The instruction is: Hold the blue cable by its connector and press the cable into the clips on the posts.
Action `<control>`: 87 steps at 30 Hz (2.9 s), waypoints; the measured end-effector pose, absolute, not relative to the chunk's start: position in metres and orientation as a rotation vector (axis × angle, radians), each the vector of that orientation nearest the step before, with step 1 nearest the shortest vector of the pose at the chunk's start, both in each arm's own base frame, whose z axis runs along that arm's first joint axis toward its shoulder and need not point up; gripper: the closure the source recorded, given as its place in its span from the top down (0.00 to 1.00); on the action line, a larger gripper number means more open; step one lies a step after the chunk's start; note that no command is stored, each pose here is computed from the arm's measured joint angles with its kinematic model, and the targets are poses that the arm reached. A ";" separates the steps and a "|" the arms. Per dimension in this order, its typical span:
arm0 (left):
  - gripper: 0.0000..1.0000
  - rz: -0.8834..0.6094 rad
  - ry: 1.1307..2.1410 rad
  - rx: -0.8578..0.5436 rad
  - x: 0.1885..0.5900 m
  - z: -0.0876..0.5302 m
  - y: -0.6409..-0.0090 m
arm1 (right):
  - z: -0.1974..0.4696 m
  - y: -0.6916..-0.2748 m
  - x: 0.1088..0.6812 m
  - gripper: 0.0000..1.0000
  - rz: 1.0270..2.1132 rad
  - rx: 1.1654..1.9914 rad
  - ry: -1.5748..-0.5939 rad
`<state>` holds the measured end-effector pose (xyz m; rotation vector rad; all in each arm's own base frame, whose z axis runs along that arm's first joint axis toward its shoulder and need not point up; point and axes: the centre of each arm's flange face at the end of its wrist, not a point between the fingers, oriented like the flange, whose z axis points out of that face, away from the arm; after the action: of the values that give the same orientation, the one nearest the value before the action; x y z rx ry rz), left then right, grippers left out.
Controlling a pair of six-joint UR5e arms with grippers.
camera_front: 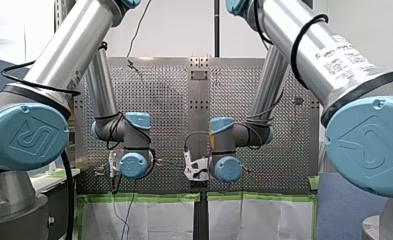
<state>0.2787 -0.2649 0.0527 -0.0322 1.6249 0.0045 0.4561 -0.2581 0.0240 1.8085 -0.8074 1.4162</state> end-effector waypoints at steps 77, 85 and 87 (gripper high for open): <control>0.00 0.012 1.168 -0.543 0.377 0.433 -0.219 | 0.359 -0.340 0.560 0.00 1.801 1.681 -0.745; 0.00 0.058 1.193 -0.518 0.370 0.445 -0.207 | 0.383 -0.343 0.571 0.00 1.830 1.668 -0.723; 0.00 0.064 1.206 -0.505 0.371 0.445 -0.206 | 0.391 -0.344 0.573 0.00 1.839 1.660 -0.717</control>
<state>0.3712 -0.2055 0.4448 -0.5053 1.2060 0.0643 0.5734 -0.3442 0.3906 1.6597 -0.7172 1.8389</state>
